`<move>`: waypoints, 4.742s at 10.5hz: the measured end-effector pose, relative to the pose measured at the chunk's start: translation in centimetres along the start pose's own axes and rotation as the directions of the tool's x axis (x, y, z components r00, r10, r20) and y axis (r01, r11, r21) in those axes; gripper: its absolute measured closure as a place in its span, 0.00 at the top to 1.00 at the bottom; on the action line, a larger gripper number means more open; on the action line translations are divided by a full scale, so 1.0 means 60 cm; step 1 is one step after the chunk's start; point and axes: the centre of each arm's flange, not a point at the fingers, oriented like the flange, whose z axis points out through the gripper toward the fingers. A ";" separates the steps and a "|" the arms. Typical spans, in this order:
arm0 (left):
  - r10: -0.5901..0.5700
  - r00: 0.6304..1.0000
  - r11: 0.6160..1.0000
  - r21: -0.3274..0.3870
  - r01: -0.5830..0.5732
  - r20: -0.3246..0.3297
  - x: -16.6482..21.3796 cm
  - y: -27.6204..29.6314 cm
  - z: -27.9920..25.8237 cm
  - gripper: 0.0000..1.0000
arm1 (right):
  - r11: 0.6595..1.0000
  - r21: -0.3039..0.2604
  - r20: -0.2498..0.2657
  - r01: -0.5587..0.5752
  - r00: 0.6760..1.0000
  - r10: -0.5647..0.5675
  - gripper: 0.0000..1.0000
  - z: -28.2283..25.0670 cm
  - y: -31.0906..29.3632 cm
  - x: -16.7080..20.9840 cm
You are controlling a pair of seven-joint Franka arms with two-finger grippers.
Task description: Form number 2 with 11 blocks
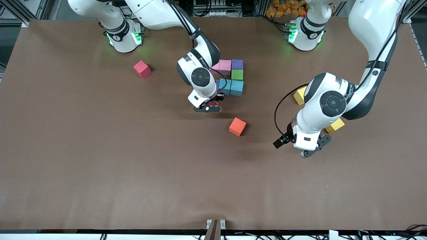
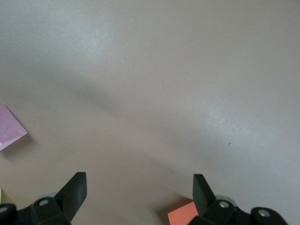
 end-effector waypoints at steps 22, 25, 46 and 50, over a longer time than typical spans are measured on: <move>0.182 0.983 0.983 0.024 -0.182 -0.013 -0.094 0.095 0.054 1.00 | 0.998 0.020 -0.126 0.067 0.990 -0.064 1.00 -0.254 0.136 0.191; 0.198 0.980 0.980 0.031 -0.198 -0.005 -0.108 0.102 0.067 1.00 | 0.997 0.020 -0.126 0.068 0.990 -0.065 1.00 -0.254 0.136 0.191; 0.045 0.995 0.996 0.075 -0.051 0.087 -0.223 0.148 0.153 1.00 | 0.995 -0.001 -0.101 0.101 0.990 -0.101 1.00 -0.260 0.189 0.221; 0.021 0.997 0.991 0.133 -0.030 0.072 -0.235 0.154 0.171 1.00 | 0.995 -0.004 -0.095 0.101 0.990 -0.101 1.00 -0.260 0.190 0.221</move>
